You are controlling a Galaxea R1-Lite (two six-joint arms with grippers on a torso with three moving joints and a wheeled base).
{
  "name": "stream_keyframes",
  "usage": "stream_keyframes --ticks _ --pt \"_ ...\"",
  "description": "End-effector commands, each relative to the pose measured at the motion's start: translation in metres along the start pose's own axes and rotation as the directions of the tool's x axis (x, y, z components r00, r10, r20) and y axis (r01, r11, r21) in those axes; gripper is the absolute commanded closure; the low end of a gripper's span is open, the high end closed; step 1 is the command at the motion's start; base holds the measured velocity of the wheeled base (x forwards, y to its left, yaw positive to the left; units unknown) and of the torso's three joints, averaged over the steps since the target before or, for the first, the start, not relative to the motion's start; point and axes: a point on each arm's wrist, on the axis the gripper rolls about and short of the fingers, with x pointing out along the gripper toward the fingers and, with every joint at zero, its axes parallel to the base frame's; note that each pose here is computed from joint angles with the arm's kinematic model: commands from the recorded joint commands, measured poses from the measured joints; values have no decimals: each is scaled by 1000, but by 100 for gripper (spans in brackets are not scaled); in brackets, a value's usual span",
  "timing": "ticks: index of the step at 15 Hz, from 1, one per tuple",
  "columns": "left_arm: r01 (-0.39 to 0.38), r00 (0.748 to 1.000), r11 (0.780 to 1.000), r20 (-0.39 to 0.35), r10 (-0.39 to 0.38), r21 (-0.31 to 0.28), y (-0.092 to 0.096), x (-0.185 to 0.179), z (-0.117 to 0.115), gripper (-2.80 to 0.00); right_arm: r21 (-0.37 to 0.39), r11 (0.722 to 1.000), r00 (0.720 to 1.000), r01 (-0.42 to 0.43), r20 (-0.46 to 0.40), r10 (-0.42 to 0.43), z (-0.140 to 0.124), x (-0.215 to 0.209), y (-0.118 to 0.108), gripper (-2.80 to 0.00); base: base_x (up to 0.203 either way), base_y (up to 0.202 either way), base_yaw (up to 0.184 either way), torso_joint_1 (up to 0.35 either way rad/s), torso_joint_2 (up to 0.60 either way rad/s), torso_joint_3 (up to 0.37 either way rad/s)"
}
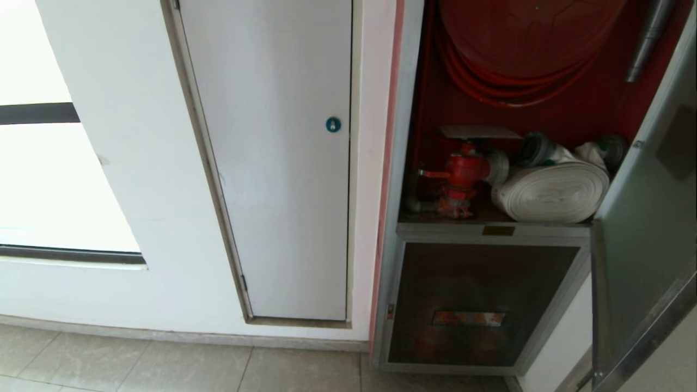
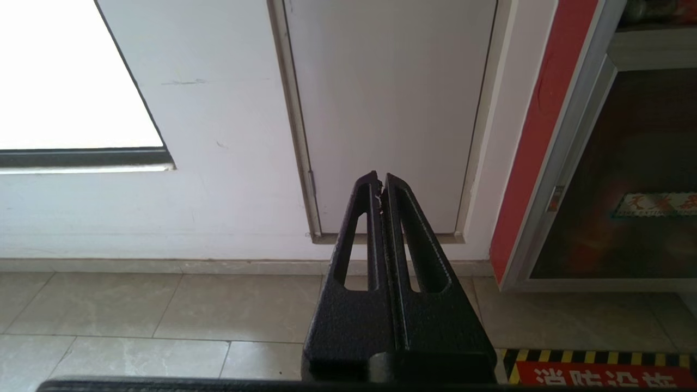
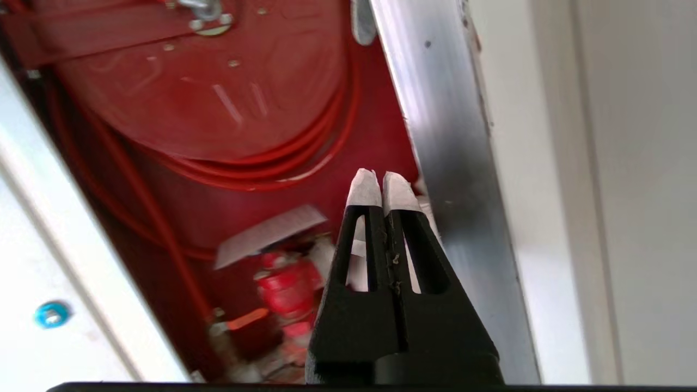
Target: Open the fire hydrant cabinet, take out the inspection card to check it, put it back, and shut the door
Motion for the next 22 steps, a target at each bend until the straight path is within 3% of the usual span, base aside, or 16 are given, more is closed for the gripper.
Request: stream_keyframes --ticks 1,9,13,22 --pt "1 1000 1000 -11 -1 0 0 1 -3 0 9 999 999 39 28 -39 7 0 -10 0 0 0 0 0 0 0" --pt "1 1000 1000 -11 -1 0 0 1 -3 0 -55 984 983 170 76 -166 22 4 -39 0 0 0 0 0 0 0" --pt "1 1000 1000 -11 -1 0 0 1 -3 0 -103 950 951 294 130 -280 25 11 -55 0 0 0 0 0 0 0" --pt "1 1000 1000 -11 -1 0 0 1 -3 0 -168 893 905 417 169 -391 36 5 -77 0 0 0 0 0 0 0"
